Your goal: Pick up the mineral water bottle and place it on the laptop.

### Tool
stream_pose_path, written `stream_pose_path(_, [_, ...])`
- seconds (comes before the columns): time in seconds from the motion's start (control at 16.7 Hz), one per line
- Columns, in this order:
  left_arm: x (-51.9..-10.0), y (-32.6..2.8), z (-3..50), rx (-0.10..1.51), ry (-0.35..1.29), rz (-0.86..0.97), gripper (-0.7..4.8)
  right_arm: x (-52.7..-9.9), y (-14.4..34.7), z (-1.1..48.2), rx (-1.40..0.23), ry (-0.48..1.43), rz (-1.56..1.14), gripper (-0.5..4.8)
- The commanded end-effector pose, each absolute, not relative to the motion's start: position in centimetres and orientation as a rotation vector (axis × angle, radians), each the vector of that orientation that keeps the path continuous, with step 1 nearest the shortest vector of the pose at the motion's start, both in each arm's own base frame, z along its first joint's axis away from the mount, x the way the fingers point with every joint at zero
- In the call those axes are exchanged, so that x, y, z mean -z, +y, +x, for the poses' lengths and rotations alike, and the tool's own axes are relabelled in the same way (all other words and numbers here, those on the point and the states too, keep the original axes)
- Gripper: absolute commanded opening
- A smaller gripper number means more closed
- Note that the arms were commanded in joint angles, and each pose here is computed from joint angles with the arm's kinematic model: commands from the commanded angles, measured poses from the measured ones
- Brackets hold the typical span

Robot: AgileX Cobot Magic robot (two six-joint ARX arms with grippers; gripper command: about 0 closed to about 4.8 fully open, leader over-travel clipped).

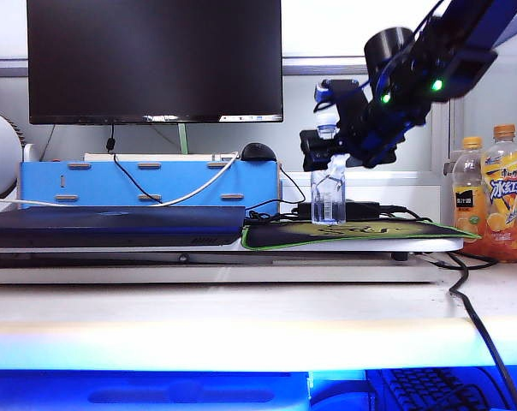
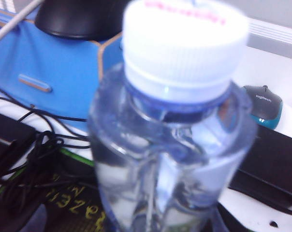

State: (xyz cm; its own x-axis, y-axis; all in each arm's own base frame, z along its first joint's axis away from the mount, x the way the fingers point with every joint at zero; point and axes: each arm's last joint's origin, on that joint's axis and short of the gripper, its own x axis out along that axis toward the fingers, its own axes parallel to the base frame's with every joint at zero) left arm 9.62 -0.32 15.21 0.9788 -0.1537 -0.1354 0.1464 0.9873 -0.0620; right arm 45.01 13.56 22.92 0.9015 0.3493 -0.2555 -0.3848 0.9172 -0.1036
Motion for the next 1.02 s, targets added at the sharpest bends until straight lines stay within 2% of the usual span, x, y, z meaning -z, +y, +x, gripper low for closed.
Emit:
stream_pose_path(0.06, [-15.2,-0.3,9.6,0.157,0.145,-0.051,-0.02,-24.0,13.9,46.0,-0.377,0.177,-0.151,4.79])
stream_pose_path(0.36, [-15.2,-0.3,9.6,0.157,0.145,-0.051,-0.02,-24.9,14.6,48.3,-0.367,0.143,-0.148,4.79])
stream_pose_path(0.84, [-15.2,-0.3,9.6,0.157,0.145,-0.051,-0.02,-23.5,14.7,49.5,-0.308,0.195,-0.162,4.79])
stream_pose_path(0.96, [-15.2,-0.3,9.6,0.157,0.145,-0.052,-0.02,-23.5,14.6,49.6,-0.291,0.190,-0.166,1.16])
stream_pose_path(1.02, [-15.2,-0.3,9.6,0.157,0.145,-0.051,-0.02,-23.6,14.6,49.6,-0.291,0.185,-0.165,-0.01])
